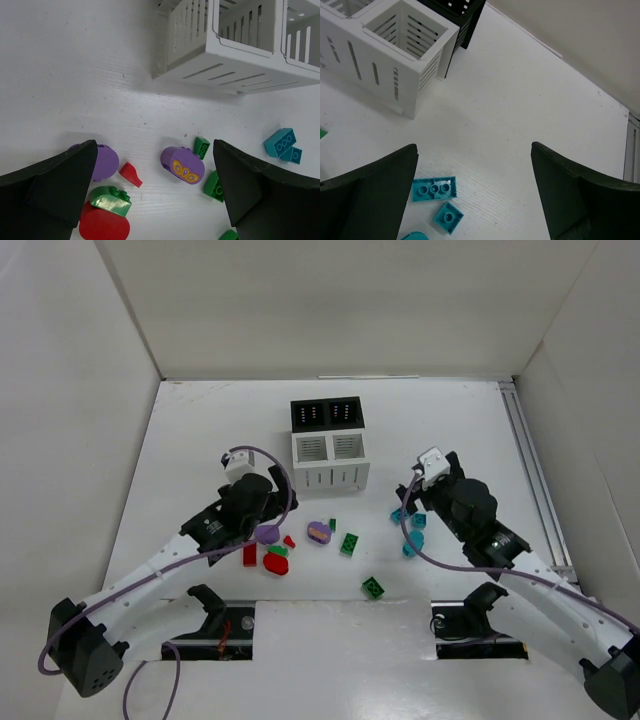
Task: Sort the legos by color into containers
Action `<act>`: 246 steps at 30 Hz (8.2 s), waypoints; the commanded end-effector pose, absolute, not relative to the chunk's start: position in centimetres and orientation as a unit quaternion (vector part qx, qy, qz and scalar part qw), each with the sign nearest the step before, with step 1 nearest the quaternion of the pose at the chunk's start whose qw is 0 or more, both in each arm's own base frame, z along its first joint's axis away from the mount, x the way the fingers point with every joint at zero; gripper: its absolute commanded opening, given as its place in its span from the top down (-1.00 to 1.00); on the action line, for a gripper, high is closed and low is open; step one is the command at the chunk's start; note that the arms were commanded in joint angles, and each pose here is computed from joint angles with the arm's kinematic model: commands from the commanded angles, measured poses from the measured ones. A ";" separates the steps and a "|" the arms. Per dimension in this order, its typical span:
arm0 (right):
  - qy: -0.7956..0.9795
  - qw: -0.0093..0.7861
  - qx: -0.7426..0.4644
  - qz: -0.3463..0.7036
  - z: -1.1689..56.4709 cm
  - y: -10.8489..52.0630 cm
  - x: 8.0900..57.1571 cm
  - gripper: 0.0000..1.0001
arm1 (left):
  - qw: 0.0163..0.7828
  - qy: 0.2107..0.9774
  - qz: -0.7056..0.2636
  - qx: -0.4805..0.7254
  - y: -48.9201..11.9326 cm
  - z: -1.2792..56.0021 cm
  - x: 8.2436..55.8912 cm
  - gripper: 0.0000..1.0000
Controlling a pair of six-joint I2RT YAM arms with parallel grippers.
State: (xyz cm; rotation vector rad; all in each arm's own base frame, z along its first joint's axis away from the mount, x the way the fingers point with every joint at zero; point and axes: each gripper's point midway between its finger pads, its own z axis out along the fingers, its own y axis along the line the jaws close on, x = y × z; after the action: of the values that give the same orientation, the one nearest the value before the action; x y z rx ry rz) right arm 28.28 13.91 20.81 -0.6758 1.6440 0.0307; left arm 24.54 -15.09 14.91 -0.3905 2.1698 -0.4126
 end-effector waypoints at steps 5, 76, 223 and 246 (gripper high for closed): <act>0.736 0.645 -0.204 0.021 22.4 12.3 28.0 -0.98 | 0.460 0.855 -0.183 -0.154 -15.9 17.8 24.6 -1.00; 0.881 0.306 -0.310 0.187 1.6 15.8 29.0 0.01 | 0.473 0.849 -0.211 -0.103 -16.3 16.6 23.5 -1.00; 0.919 0.373 -0.123 0.039 8.0 10.2 27.8 -1.00 | 0.438 0.869 -0.226 -0.048 -19.2 14.5 23.8 -1.00; 0.910 0.392 -0.121 0.060 6.8 10.6 29.1 0.45 | 0.434 0.869 -0.228 -0.067 -18.6 14.1 23.3 -1.00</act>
State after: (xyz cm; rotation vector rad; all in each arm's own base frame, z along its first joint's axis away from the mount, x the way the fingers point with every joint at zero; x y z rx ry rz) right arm 26.30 9.33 3.21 -0.2848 2.4500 0.0967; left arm 23.34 -18.70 13.18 -0.1500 2.2007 -0.5419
